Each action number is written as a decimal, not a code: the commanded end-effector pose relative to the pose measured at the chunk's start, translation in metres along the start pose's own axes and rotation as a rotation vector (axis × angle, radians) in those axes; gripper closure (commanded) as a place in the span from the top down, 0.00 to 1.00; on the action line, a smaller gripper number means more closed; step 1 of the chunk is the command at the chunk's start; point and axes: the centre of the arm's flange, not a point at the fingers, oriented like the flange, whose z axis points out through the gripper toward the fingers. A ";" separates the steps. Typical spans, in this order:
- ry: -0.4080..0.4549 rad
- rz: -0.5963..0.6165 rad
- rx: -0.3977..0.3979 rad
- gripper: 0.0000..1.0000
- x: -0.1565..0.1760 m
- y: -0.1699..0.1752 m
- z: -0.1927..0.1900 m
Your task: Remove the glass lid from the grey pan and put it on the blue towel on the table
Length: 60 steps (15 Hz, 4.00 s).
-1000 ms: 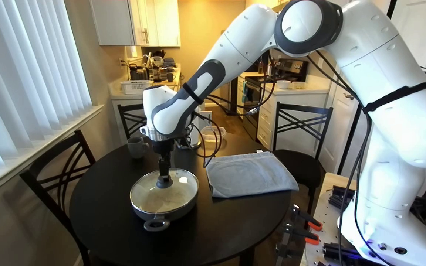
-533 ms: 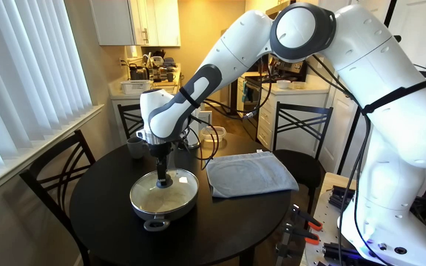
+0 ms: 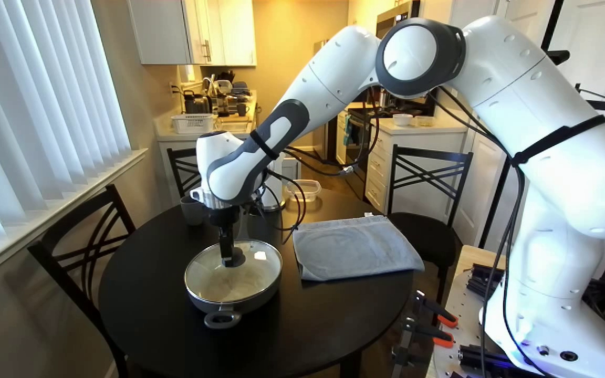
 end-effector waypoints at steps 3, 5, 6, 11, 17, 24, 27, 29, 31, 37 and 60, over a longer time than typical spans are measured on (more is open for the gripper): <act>-0.005 -0.009 0.009 1.00 -0.005 0.007 -0.005; -0.007 -0.015 0.010 0.74 -0.005 0.007 -0.004; -0.008 -0.014 0.010 0.67 -0.005 0.007 -0.004; -0.005 -0.003 0.002 0.35 -0.007 0.005 -0.011; -0.002 0.000 0.002 0.33 -0.011 0.005 -0.012; -0.029 -0.029 -0.045 0.33 -0.009 -0.035 -0.042; -0.040 -0.055 -0.058 0.33 -0.007 -0.054 -0.051; -0.044 -0.052 -0.063 0.33 -0.008 -0.061 -0.055; -0.041 -0.031 -0.058 0.33 -0.015 -0.062 -0.058; -0.010 0.141 -0.039 0.33 -0.086 -0.032 -0.056; 0.125 1.029 -0.007 0.33 -0.319 -0.012 -0.046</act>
